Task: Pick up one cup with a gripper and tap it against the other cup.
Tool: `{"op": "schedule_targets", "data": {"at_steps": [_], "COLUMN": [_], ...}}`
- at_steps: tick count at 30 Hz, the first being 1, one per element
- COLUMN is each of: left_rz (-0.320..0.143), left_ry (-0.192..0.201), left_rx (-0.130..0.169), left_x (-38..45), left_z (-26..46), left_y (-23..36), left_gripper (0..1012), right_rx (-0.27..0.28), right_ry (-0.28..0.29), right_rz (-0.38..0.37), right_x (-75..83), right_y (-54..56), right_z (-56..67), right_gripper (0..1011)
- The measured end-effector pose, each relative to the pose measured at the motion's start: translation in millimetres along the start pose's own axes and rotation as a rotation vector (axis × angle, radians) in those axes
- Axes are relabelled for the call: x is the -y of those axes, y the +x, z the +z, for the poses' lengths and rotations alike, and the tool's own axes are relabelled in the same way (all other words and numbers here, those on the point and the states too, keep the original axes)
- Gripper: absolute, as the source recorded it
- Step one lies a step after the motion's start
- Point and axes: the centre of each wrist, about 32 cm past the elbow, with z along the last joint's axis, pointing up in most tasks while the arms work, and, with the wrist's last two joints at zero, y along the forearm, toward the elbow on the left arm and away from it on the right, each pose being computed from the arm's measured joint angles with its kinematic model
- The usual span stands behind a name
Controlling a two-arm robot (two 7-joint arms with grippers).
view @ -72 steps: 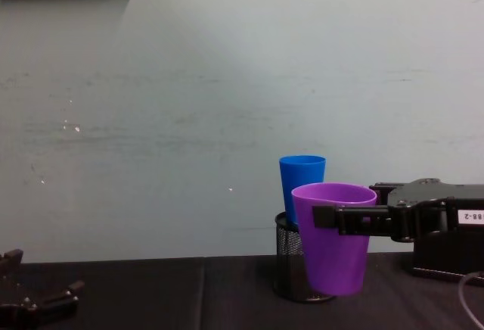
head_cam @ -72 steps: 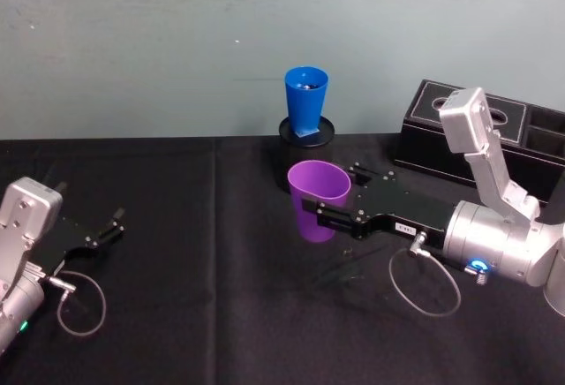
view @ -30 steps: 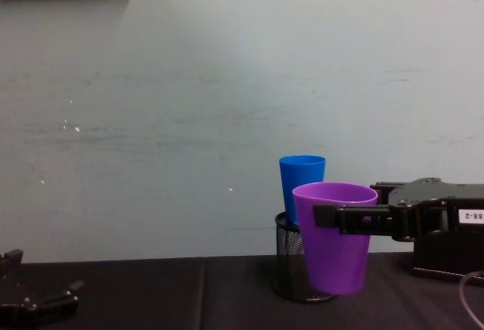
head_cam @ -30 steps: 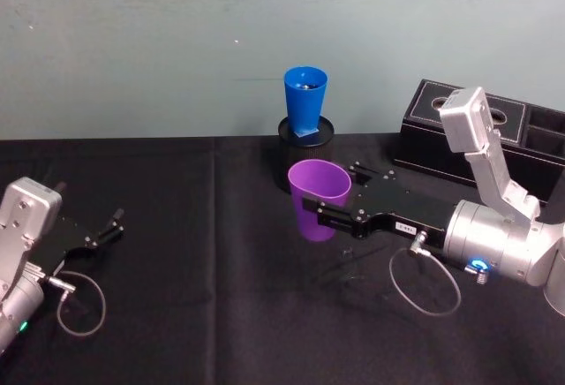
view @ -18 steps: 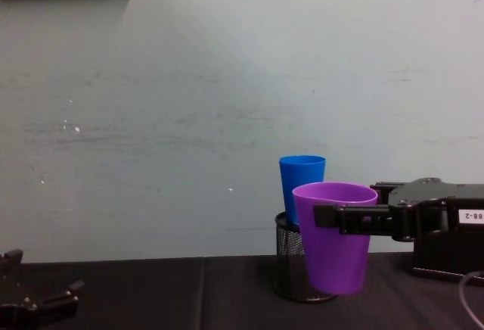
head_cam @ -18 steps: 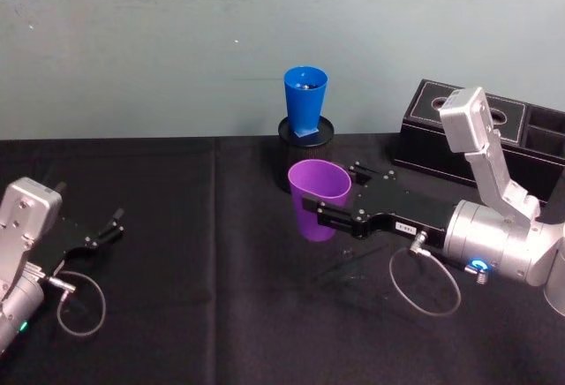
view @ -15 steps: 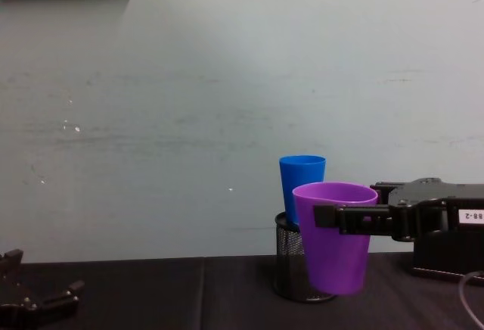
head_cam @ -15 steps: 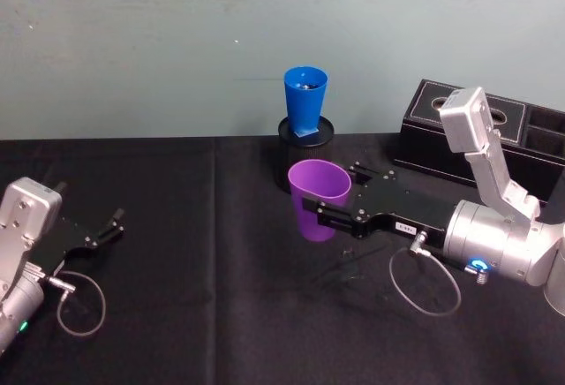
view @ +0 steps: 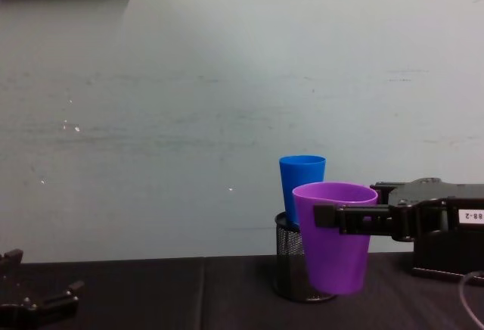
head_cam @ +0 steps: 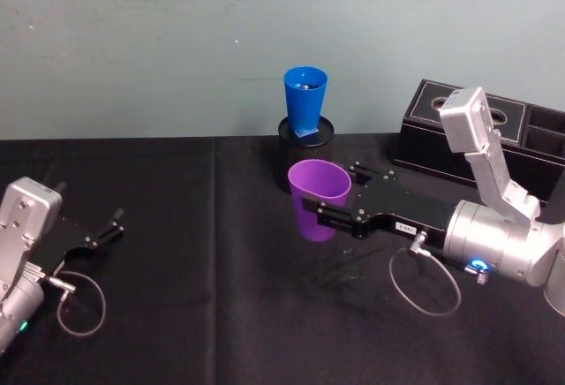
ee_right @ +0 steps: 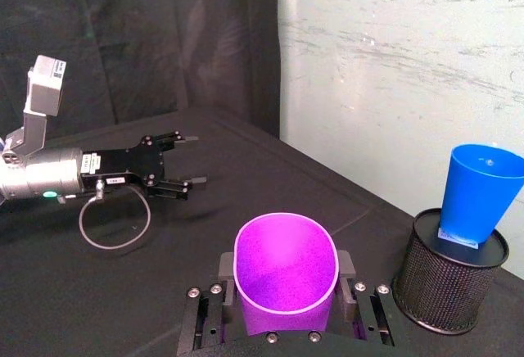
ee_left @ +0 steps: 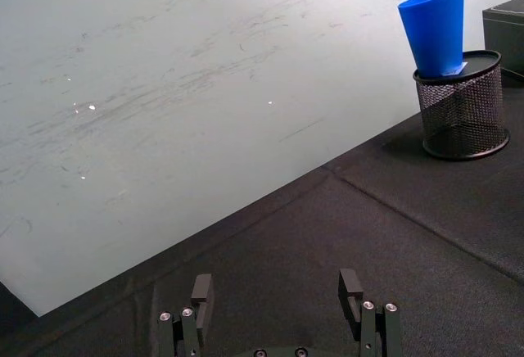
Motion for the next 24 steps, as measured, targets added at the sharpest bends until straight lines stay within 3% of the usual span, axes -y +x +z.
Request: {"op": "schedule_targets", "data": {"at_steps": [15,24], "left_rz": [0.000,0.000], "left_ry": [0.000,0.000], "left_rx": [0.000,0.000], "left_x": [0.0,0.0], "left_z": [0.0,0.0], "left_y": [0.0,0.0], "left_gripper": [1000,1000], "right_rx": [0.000,0.012], "right_ry": [0.000,-0.006], "right_rz": [0.000,0.015], "right_x": [0.0,7.6], "right_y": [0.0,-8.1], "right_z": [0.0,-15.1], "right_gripper": [707,707]}}
